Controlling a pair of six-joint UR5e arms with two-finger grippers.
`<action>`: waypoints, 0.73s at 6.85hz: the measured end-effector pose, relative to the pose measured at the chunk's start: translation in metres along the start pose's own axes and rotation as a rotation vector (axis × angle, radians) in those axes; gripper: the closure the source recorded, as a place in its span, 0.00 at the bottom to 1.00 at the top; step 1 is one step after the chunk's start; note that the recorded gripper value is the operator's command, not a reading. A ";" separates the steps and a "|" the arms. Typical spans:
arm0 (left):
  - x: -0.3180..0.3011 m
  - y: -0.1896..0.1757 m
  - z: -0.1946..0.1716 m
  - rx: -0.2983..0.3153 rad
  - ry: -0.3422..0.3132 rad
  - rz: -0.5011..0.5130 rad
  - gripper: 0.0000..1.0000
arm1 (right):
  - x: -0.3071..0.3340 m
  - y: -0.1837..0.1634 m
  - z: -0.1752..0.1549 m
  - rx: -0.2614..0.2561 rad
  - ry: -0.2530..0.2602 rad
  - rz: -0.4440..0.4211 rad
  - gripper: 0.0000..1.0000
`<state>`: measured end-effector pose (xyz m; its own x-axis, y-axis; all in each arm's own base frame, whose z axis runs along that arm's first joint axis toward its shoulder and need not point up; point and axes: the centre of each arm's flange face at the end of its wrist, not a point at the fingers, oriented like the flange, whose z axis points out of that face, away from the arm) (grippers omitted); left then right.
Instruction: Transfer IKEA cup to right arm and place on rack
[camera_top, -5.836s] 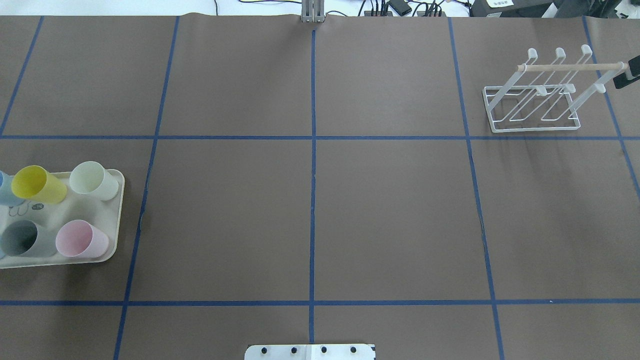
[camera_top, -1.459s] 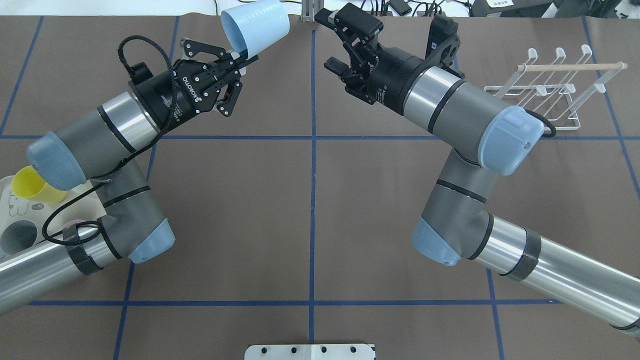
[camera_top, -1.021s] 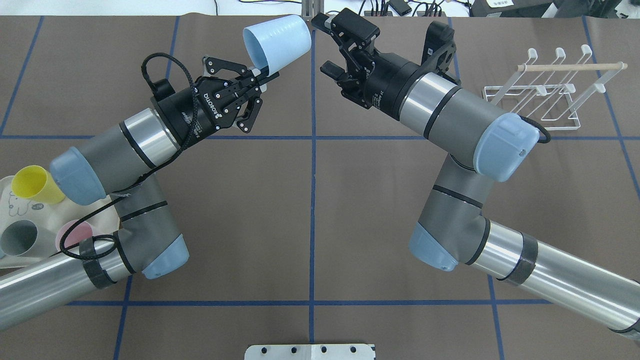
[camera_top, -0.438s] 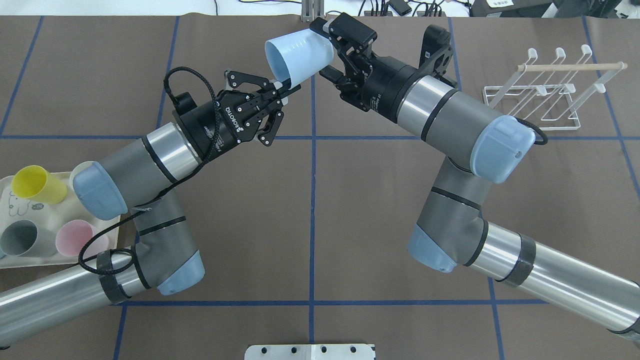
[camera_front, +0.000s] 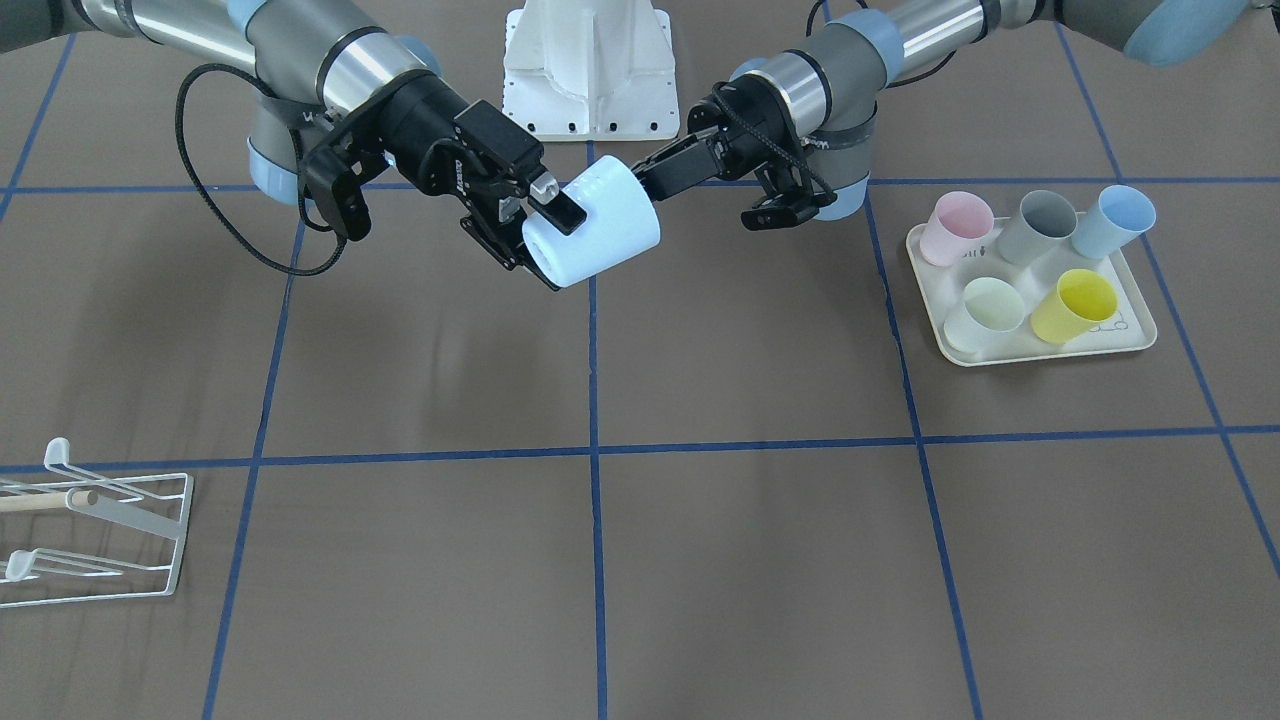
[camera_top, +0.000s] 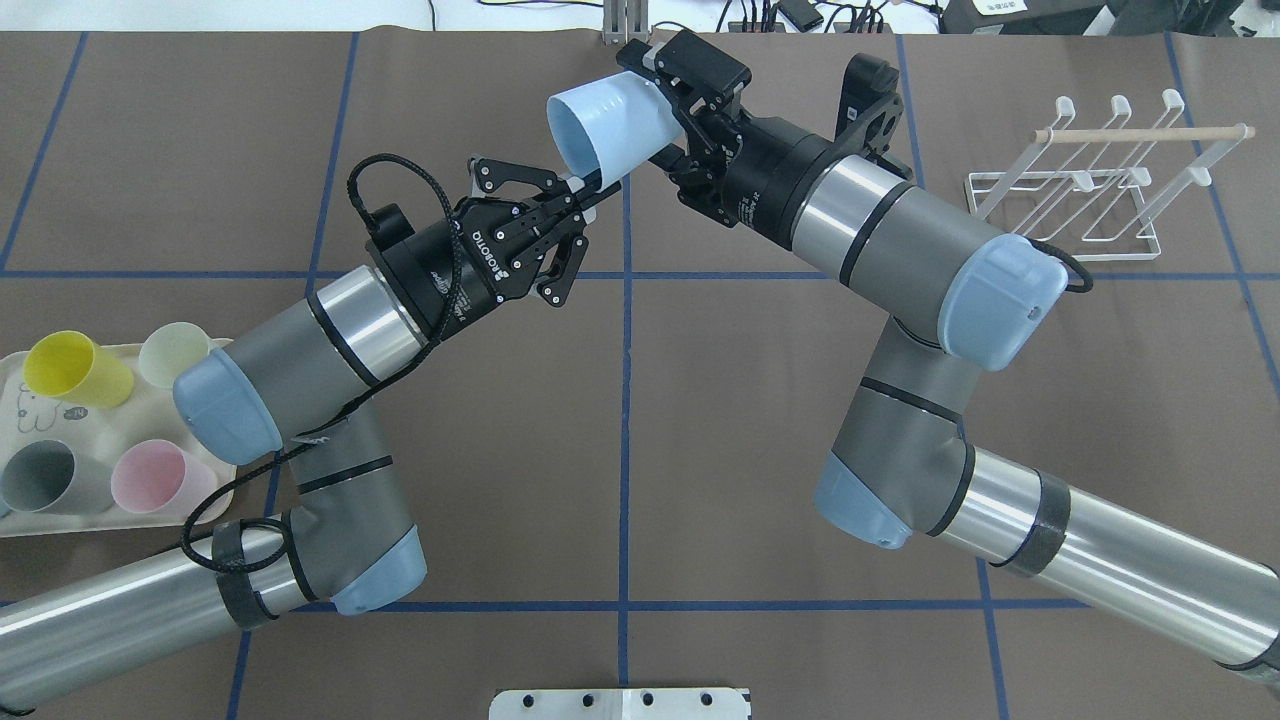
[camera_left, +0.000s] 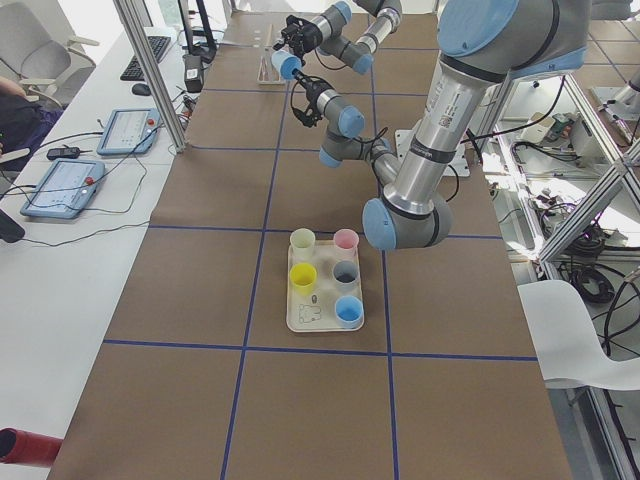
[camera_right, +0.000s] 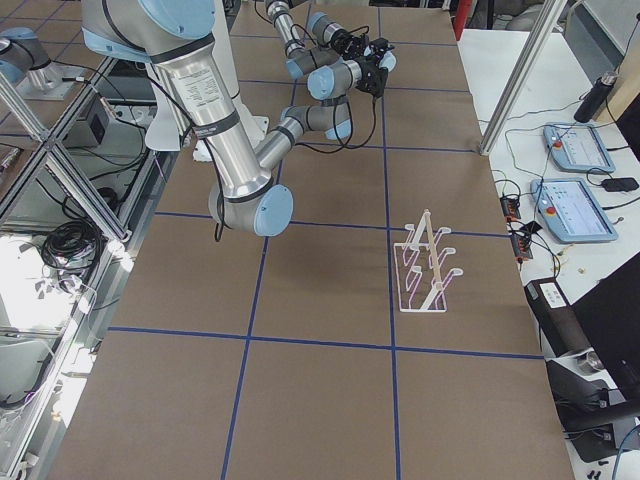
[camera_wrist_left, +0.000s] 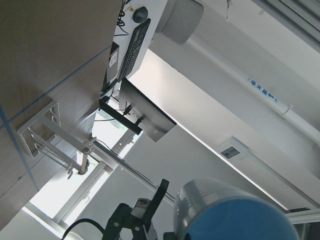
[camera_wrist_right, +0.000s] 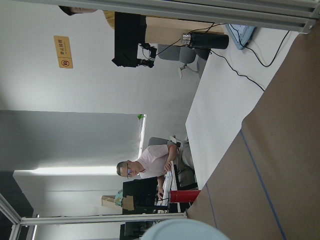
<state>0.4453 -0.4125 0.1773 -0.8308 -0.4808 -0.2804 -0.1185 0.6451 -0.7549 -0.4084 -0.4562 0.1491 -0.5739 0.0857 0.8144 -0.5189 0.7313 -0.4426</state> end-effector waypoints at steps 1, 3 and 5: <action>-0.001 0.002 0.001 0.000 0.002 -0.002 1.00 | 0.001 0.002 0.000 -0.003 0.002 0.001 0.00; -0.003 0.000 0.003 0.004 0.000 -0.001 1.00 | 0.003 0.004 0.000 -0.006 0.004 0.002 0.01; -0.006 -0.001 0.008 0.008 -0.003 0.001 1.00 | 0.003 0.004 0.000 -0.007 0.004 0.003 0.20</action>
<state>0.4552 -0.4153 0.1749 -0.8292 -0.4819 -0.2831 -0.1133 0.6409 -0.7592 -0.4120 -0.4530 0.1495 -0.5727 0.0905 0.8147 -0.5125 0.7361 -0.4421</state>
